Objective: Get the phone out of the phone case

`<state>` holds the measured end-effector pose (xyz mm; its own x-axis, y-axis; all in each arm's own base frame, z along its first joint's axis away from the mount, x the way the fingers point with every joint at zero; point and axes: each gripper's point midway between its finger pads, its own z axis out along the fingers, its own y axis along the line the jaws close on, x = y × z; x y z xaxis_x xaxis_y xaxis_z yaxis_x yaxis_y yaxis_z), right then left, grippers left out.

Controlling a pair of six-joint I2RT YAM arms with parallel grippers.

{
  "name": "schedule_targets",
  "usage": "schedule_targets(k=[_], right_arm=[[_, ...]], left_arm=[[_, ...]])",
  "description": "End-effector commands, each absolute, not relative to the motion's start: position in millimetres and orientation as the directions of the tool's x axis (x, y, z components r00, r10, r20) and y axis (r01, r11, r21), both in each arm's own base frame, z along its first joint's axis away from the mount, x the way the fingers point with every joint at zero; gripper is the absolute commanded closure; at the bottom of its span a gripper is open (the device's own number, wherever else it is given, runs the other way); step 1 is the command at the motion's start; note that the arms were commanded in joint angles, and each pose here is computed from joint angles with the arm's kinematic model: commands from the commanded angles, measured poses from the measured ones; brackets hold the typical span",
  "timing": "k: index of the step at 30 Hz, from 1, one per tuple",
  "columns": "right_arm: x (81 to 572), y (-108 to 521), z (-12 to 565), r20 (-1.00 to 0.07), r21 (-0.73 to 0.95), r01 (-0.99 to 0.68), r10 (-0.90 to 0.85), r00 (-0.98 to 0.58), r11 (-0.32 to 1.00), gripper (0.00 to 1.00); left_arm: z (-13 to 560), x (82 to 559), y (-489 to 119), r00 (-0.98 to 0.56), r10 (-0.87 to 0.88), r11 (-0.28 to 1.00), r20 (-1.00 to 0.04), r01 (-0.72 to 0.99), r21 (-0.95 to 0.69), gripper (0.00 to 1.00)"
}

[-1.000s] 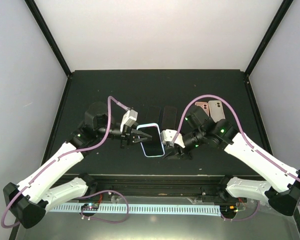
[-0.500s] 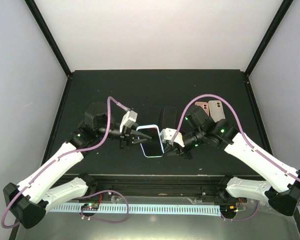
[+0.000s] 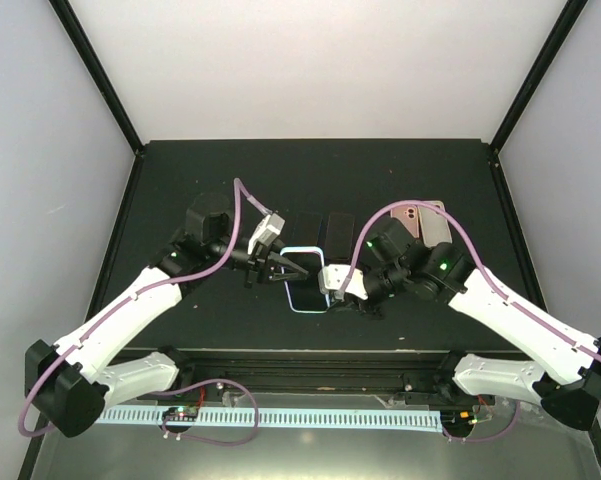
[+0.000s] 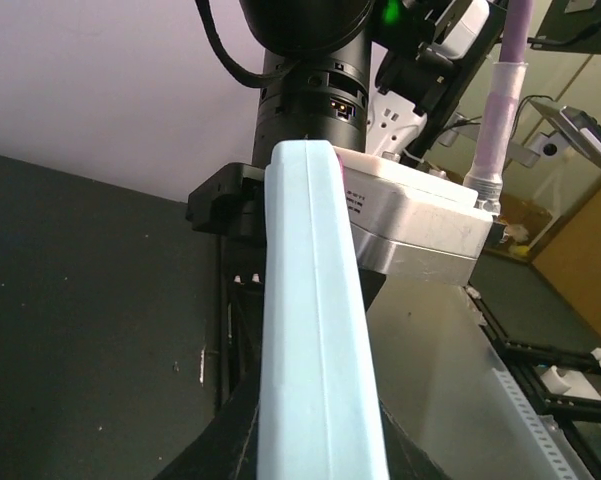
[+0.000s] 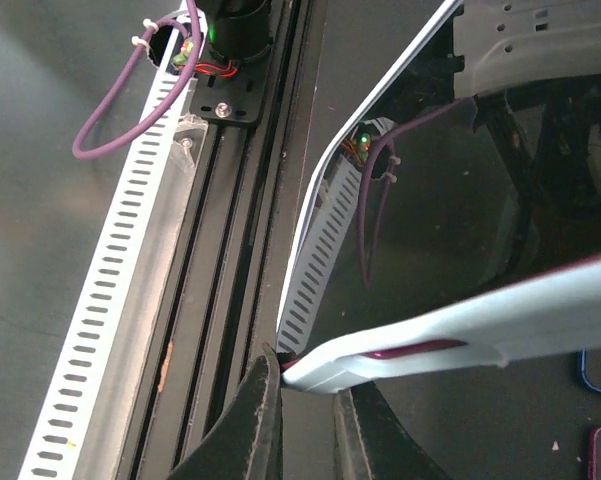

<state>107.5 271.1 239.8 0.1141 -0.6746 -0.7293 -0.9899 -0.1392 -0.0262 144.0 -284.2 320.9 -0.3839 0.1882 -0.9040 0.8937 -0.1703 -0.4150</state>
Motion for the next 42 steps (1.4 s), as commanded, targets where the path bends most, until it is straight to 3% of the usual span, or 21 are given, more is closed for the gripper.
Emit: schedule_targets(k=[1, 22, 30, 37, 40, 42], right_arm=[[130, 288, 254, -0.716, -0.274, -0.945, -0.618, 0.324, -0.178, 0.96], [153, 290, 250, -0.658, -0.407, -0.903, -0.642, 0.393, -0.135, 0.94], [165, 298, 270, -0.726, -0.399, -0.917, -0.609, 0.320, -0.006, 0.95], [188, 303, 302, -0.847, -0.292, -0.935, -0.508, 0.155, 0.203, 0.85], [193, 308, 312, -0.891, -0.201, -0.947, -0.449, 0.070, 0.249, 0.76], [193, 312, 318, -0.911, -0.151, -0.955, -0.411, 0.034, 0.257, 0.76]], left_arm=[[343, 133, -282, -0.408, 0.184, -0.235, -0.894, 0.865, -0.443, 0.98], [337, 135, -284, -0.443, 0.205, -0.252, -0.873, 0.838, -0.484, 0.99], [336, 136, -285, -0.449, 0.208, -0.251, -0.869, 0.834, -0.491, 0.98], [338, 132, -284, -0.434, 0.199, -0.263, -0.879, 0.840, -0.474, 0.98], [338, 132, -284, -0.435, 0.197, -0.264, -0.879, 0.840, -0.475, 0.98], [339, 132, -284, -0.434, 0.196, -0.265, -0.879, 0.840, -0.474, 0.98]])
